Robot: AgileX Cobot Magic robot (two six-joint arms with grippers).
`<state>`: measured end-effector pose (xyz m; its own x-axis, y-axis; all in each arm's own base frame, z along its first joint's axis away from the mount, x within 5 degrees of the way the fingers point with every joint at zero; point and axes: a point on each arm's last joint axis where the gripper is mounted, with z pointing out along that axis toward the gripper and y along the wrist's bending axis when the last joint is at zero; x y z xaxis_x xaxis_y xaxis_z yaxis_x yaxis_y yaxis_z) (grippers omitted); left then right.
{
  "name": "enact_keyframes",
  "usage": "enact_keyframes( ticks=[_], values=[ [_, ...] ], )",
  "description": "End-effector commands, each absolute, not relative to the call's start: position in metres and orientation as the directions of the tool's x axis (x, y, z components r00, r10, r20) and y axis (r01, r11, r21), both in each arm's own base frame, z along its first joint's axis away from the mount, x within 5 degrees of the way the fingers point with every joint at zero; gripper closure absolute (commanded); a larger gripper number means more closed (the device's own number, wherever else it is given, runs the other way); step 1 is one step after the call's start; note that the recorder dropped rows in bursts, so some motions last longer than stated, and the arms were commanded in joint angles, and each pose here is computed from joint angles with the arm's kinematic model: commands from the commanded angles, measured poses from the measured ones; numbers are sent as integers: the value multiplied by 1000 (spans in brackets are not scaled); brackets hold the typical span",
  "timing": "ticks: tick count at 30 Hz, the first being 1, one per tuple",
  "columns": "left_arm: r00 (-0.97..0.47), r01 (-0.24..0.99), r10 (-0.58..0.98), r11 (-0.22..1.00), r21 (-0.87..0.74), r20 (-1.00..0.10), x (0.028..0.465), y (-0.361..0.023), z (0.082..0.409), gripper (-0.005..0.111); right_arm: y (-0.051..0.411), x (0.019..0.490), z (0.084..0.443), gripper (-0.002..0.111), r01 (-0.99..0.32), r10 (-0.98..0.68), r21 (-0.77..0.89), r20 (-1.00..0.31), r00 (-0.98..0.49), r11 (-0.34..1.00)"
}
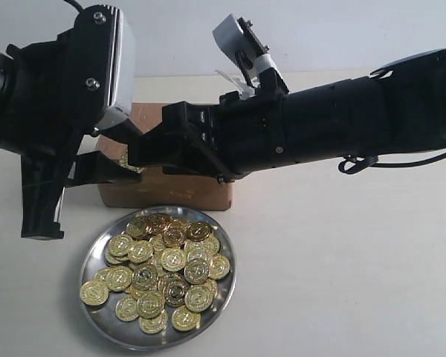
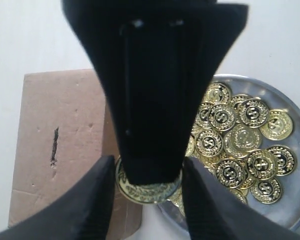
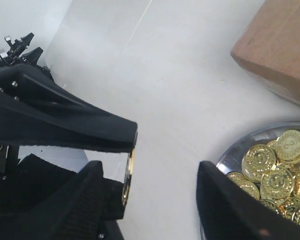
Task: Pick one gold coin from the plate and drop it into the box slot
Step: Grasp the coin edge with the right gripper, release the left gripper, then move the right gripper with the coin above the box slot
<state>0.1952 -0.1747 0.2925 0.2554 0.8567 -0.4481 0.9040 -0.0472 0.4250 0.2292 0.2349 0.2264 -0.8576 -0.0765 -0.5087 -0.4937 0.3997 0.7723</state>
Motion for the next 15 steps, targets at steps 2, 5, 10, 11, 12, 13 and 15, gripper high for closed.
enact_keyframes(
  ticks=[2, 5, 10, 11, 12, 13, 15],
  values=[
    [249, 902, 839, -20, 431, -483, 195, -176, 296, 80, 237, 229, 230, 54, -507, -79, 773, -519, -851, 383],
    [256, 903, 830, -22, 429, -496, 194, -178, 297, 80, 237, 229, 230, 56, -507, -79, 773, -519, -851, 383],
    [266, 904, 825, -34, 425, -498, 193, -181, 295, 80, 238, 231, 234, 73, -517, -74, 769, -532, -844, 375],
    [276, 901, 825, -44, 431, -493, 192, -181, 295, 80, 239, 232, 236, 79, -522, -71, 767, -537, -840, 372],
    [279, 901, 826, -49, 432, -489, 193, -181, 295, 80, 240, 233, 238, 86, -527, -69, 766, -543, -837, 368],
    [279, 901, 826, -49, 432, -489, 193, -181, 295, 80, 241, 234, 241, 92, -533, -67, 765, -548, -834, 363],
    [280, 899, 827, -47, 435, -488, 193, -181, 294, 80, 241, 234, 243, 107, -527, -62, 771, -544, -837, 357]
  ],
)
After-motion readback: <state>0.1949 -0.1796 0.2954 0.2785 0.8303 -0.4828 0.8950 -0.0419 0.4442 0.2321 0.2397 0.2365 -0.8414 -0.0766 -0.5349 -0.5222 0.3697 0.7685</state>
